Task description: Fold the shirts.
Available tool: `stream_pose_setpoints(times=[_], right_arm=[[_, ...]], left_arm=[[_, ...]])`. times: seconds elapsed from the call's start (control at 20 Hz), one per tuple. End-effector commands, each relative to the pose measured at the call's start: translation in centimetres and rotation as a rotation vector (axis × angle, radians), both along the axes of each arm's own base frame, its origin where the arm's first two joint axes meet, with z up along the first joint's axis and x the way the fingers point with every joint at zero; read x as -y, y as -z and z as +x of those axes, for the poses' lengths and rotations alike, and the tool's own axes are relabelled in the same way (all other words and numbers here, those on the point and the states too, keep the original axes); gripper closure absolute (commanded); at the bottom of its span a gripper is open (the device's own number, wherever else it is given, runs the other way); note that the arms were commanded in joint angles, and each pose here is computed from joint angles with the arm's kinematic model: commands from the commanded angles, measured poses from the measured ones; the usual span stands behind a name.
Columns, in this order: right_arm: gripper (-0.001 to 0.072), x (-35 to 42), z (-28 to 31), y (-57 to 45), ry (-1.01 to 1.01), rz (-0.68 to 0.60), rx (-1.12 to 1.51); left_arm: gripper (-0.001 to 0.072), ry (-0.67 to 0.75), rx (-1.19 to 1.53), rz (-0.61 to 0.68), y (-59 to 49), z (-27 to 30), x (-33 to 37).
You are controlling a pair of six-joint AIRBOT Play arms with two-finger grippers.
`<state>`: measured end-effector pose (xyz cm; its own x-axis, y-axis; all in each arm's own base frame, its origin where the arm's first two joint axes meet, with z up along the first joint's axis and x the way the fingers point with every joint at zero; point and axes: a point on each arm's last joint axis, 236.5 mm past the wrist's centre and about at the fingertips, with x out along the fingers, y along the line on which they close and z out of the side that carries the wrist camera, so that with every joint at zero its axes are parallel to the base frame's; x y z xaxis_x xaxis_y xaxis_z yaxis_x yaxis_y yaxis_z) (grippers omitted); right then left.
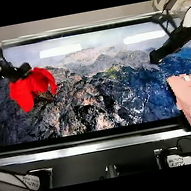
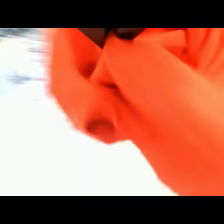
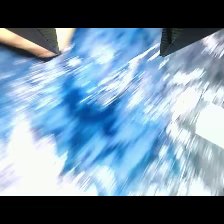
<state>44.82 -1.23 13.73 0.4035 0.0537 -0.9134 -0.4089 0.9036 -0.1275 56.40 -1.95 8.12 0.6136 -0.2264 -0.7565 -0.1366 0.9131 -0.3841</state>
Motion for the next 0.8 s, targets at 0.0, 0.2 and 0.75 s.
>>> stream_pose_setpoints(times=[0.0,0.2,0.75], right_arm=[[0.0033,1.0,0.5,-11.3,0.017,-0.065,0.335],[0.0035,1.0,-5.6,-25.7,0.045,-0.093,0.731],[0.0036,2.4,-15.6,-22.0,0.102,-0.144,0.446]], left_arm=[[0.0684,0.234,0.462,0.020,-20.1,-5.1,8.6],[0.0684,0.391,0.877,-0.080,-36.7,-17.9,17.0],[0.0683,0.806,0.264,-0.094,-11.3,-23.3,33.0]])
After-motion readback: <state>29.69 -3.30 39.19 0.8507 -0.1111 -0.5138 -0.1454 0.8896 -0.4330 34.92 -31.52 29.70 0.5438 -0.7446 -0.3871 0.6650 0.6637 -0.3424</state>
